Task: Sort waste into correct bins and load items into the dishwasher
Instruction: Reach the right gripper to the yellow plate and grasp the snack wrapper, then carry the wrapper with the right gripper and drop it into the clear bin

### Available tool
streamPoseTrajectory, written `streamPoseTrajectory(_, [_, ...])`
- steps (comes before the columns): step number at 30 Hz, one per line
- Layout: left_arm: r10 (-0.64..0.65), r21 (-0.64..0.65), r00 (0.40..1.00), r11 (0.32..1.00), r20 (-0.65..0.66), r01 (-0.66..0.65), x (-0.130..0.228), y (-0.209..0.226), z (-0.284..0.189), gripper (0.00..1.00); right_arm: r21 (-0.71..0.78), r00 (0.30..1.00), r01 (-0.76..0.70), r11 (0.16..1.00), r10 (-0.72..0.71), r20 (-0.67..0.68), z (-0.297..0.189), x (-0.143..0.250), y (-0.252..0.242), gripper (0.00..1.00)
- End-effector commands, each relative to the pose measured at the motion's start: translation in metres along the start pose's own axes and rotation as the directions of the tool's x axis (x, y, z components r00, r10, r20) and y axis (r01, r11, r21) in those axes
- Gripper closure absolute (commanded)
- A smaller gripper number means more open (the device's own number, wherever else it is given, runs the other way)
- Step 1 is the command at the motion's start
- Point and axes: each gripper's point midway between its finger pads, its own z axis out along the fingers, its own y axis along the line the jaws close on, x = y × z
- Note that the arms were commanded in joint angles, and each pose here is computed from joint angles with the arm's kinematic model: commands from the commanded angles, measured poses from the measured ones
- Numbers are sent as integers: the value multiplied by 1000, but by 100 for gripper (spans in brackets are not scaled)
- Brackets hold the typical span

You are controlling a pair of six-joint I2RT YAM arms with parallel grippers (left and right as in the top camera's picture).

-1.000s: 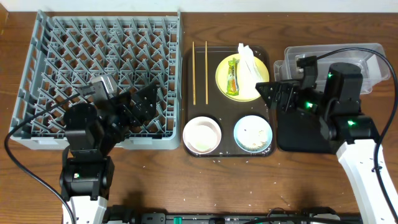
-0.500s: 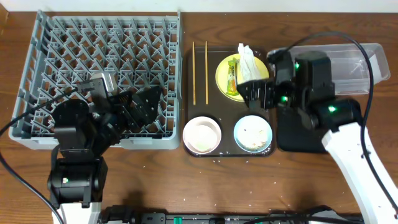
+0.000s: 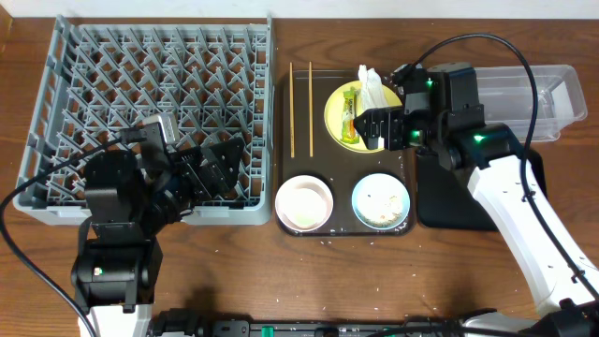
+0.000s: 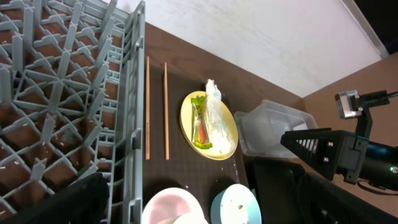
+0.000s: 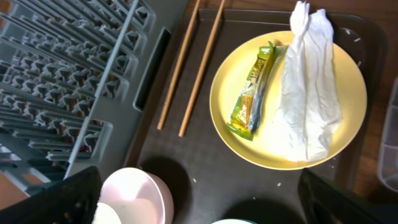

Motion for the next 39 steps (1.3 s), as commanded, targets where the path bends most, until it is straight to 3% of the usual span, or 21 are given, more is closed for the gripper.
streamPoseTrajectory(1, [22, 13, 1000, 1000, 7, -22, -4, -6, -3, 2, 71, 1000, 21, 997, -22, 13, -6, -5, -8, 11])
streamPoseTrajectory(4, [22, 13, 1000, 1000, 7, -22, -4, -6, -3, 2, 183, 1000, 0, 983, 3, -12, 2, 2, -31, 26])
streamPoseTrajectory(5, [22, 13, 1000, 1000, 7, -22, -4, -6, -3, 2, 212, 1000, -24, 977, 27, -13, 6, 3, -38, 37])
streamPoseTrajectory(9, [22, 13, 1000, 1000, 7, -22, -4, -6, -3, 2, 215, 999, -40, 976, 45, -17, 26, 3, -41, 39])
streamPoseTrajectory(16, [22, 13, 1000, 1000, 7, -22, -4, -6, -3, 2, 240, 998, 55, 969, -48, -36, 93, 7, -48, 43])
streamPoseTrajectory(21, [22, 13, 1000, 1000, 7, -22, -4, -6, -3, 2, 229, 997, 76, 970, -69, -39, 138, 16, -51, 54])
streamPoseTrajectory(27, [22, 13, 1000, 1000, 7, -22, -4, -6, -3, 2, 235, 996, 86, 968, -80, -35, 171, 27, -56, 56])
streamPoseTrajectory(32, [22, 13, 1000, 1000, 7, -22, -4, -6, -3, 2, 307, 998, 6, 952, 12, -56, 189, 48, -72, 73])
streamPoseTrajectory(34, [22, 13, 1000, 1000, 7, -22, -4, -6, -3, 2, 299, 998, 7, 954, 9, -55, 189, 48, -69, 95])
streamPoseTrajectory(35, [22, 13, 1000, 1000, 7, -22, -4, -6, -3, 2, 297, 999, 7, 955, 8, -51, 187, 45, -67, 99])
streamPoseTrajectory(39, [22, 13, 1000, 1000, 7, -22, -4, -6, -3, 2, 248, 999, -32, 968, 28, 19, 159, 18, -46, 99])
